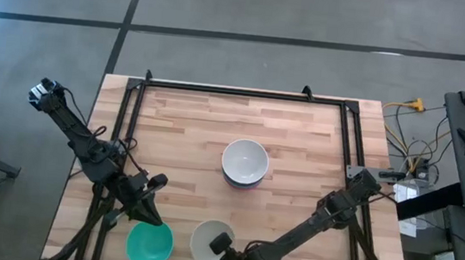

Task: Nest bowls inside each other
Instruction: Stack the white bowl on the white bowl

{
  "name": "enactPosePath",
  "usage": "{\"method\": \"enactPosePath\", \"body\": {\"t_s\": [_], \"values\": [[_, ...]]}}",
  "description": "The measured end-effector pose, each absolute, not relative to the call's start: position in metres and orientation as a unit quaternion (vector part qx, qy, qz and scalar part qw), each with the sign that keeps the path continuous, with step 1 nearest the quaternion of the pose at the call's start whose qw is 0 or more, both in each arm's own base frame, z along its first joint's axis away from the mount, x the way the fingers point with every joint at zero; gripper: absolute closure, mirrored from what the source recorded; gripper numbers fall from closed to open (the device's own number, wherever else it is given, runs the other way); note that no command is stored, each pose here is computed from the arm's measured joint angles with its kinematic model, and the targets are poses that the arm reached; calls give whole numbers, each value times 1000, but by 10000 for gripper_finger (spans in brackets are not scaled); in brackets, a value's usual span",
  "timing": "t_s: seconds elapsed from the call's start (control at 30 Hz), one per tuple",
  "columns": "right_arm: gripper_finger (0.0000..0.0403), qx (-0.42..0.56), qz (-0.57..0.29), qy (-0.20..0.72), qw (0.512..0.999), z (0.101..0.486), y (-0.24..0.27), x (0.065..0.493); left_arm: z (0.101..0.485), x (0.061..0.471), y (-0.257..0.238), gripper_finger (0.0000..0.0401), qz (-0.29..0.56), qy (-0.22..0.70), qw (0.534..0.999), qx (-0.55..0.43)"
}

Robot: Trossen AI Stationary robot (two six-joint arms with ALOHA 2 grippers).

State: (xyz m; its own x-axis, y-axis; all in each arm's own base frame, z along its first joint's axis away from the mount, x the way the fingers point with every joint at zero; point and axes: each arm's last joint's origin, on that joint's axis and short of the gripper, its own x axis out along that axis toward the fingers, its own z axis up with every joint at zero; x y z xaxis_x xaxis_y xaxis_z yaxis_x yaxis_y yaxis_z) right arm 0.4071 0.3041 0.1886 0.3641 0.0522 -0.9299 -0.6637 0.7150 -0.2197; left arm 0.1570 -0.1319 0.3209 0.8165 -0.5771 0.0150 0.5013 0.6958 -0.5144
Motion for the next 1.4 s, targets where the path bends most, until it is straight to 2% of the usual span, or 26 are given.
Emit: {"method": "enactPosePath", "body": {"t_s": [0.3,0.43,0.6,0.83,1.03,1.4], "values": [[393,-294,234,496,783,204,306,410,320,157,-132,401,-293,77,918,-255],[394,-302,237,460,800,226,307,411,318,157,-132,401,-290,86,920,-249],[394,-311,184,427,829,271,293,402,318,157,-132,401,-284,82,922,-250],[394,-222,115,363,898,339,256,398,331,155,-128,401,-286,6,933,-218],[394,-145,75,252,954,389,219,411,335,154,-124,401,-247,-32,952,-180],[394,-94,16,228,969,411,166,421,340,149,-118,401,-236,-45,953,-186]]}}
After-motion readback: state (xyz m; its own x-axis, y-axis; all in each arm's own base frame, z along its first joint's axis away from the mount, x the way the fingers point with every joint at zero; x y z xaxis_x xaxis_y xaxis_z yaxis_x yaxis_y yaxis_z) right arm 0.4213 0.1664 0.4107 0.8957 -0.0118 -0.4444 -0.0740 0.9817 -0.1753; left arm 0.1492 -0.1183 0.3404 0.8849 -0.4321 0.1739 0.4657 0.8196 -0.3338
